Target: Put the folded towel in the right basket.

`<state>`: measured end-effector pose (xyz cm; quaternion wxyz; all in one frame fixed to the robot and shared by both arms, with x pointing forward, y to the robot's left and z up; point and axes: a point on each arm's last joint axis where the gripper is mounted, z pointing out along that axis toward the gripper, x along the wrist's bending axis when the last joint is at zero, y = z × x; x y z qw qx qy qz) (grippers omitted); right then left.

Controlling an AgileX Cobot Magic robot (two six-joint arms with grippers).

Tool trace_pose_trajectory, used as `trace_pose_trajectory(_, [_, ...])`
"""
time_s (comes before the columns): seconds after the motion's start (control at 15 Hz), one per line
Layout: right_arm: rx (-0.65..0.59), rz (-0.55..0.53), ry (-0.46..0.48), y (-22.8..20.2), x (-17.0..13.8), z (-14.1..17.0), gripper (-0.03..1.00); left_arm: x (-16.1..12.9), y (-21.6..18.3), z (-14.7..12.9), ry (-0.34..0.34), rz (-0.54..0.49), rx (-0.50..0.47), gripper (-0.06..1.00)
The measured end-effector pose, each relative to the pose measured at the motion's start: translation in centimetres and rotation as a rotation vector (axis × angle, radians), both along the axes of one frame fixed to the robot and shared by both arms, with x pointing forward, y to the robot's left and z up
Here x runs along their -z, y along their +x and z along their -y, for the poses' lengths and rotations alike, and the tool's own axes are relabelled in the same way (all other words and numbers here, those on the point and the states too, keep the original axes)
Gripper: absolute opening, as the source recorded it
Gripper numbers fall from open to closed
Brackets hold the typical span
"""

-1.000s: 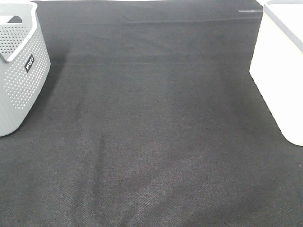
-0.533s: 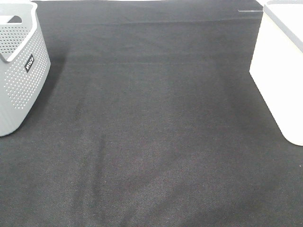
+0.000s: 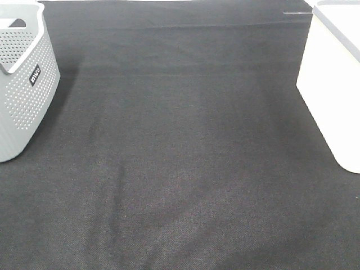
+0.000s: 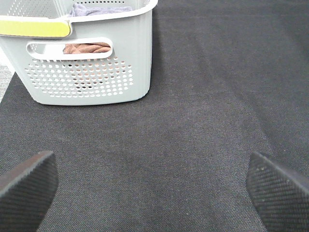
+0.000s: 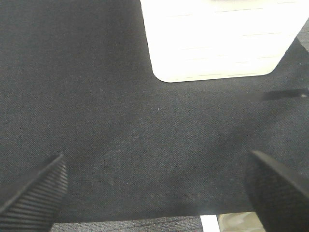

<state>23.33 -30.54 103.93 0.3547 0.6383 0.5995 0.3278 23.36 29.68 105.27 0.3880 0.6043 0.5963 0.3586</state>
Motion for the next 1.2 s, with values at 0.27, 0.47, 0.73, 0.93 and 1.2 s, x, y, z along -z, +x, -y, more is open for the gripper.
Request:
trace_pose_trajectory(0.27, [0.0,0.0,0.0,0.0,0.0,0.0,0.96,0.0,0.0,0.0,0.0,0.0,0.0,0.99])
trace_pose_trajectory(0.47, [0.0,0.0,0.0,0.0,0.0,0.0,0.96,0.0,0.0,0.0,0.0,0.0,0.0,0.99])
trace_pose_trajectory(0.73, [0.0,0.0,0.0,0.0,0.0,0.0,0.96,0.0,0.0,0.0,0.0,0.0,0.0,0.99])
trace_pose_trajectory(0.93, [0.0,0.0,0.0,0.0,0.0,0.0,0.96,0.0,0.0,0.0,0.0,0.0,0.0,0.99])
trace_pose_trajectory(1.2, [0.0,0.0,0.0,0.0,0.0,0.0,0.96,0.0,0.0,0.0,0.0,0.0,0.0,0.99])
